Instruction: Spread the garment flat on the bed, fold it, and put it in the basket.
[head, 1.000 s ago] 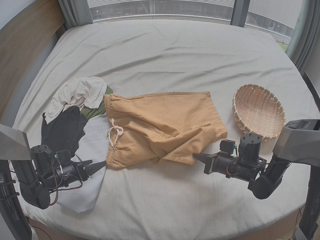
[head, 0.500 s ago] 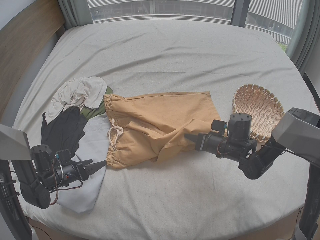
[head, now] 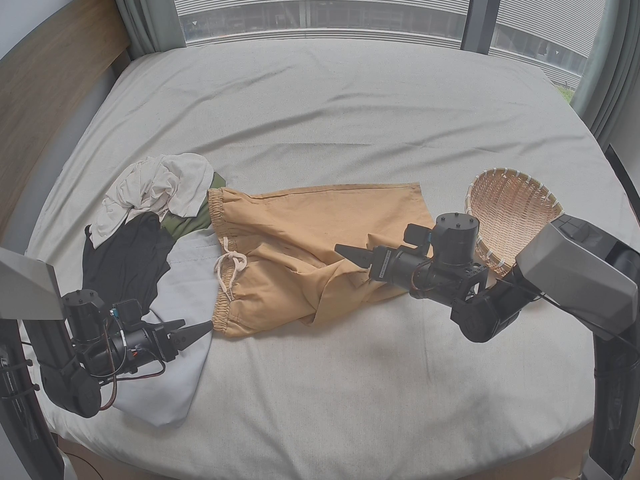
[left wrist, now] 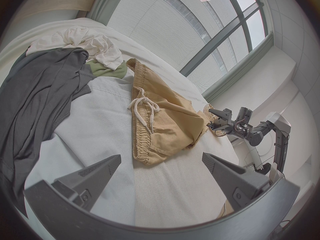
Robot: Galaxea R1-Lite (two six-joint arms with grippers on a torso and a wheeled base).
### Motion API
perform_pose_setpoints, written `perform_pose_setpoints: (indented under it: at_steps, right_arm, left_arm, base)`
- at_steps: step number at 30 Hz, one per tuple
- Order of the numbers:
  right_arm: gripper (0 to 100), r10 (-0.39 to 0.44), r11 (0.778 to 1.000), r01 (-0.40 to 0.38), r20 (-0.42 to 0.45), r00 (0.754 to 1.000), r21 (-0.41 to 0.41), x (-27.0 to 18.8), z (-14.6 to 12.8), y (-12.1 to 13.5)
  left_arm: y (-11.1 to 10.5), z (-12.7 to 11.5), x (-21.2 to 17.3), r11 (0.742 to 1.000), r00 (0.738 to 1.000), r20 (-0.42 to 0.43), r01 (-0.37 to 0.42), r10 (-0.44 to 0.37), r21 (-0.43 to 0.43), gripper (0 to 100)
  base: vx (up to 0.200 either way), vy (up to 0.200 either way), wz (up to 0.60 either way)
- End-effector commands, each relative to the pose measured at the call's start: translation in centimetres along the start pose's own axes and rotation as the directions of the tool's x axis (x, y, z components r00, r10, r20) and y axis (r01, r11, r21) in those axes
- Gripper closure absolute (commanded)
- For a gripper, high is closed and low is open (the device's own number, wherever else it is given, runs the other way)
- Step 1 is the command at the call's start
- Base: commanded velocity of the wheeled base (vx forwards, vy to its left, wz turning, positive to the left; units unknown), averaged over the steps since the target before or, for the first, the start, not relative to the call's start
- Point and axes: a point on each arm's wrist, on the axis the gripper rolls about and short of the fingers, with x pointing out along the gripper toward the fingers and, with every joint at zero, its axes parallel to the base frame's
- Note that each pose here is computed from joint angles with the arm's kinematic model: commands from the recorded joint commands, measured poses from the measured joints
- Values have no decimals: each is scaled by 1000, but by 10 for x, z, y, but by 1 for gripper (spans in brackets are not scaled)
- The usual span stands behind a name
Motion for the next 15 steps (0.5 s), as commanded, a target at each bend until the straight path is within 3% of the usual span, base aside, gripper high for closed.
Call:
perform_pose_setpoints:
  at_steps: [1, 10, 15]
  right_arm:
    - [0, -14, 1000, 14, 6, 1000, 2, 8, -7, -5]
    - [0, -1, 998, -6, 105, 994, 63, -35, 42, 31]
    - [0, -104, 991, 95, 96, 990, 98, -47, 32, 25]
  left_arm:
    - [0, -1, 0, 1000, 1000, -3, 0, 0, -2, 0]
    - [0, 1, 0, 1000, 1000, 3, 0, 0, 2, 0]
    - [-1, 0, -1, 1000, 1000, -1, -1, 1, -1, 0]
  base:
    - [0, 0, 0]
    - [0, 0, 0]
    - [0, 0, 0]
